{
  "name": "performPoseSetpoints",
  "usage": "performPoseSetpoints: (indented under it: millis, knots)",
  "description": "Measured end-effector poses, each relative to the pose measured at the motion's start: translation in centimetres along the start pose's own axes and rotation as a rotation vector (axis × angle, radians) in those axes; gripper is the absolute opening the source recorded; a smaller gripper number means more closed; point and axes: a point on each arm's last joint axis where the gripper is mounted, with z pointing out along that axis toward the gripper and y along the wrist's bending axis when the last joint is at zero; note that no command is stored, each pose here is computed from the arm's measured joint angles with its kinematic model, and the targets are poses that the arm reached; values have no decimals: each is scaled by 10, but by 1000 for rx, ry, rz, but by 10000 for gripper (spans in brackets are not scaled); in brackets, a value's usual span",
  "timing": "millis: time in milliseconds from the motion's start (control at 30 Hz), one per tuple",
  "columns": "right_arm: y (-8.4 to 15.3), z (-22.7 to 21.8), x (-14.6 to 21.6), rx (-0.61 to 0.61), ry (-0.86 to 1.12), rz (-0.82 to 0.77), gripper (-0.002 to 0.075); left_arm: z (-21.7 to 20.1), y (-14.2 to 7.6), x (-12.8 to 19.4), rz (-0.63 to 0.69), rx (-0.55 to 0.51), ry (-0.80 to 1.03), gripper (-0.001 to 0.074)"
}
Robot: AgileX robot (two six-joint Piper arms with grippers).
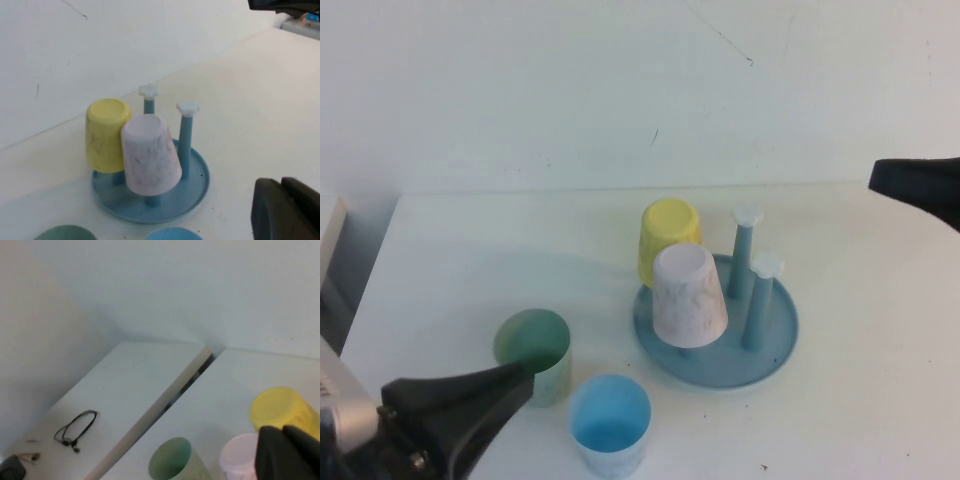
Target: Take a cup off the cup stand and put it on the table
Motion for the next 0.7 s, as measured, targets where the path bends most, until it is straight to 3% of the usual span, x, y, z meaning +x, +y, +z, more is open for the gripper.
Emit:
performPoseSetpoints:
  millis: [233, 500, 700]
  knots:
    - [61, 2, 4, -67, 3, -282, -1, 5, 1, 26, 8, 16, 31, -1]
    - [124, -32, -10, 104, -125, -621, -1, 8, 3, 38, 124, 0, 84, -1]
    - [175, -62, -13, 205, -233, -811, -1, 19, 3, 44, 99, 0, 141, -1]
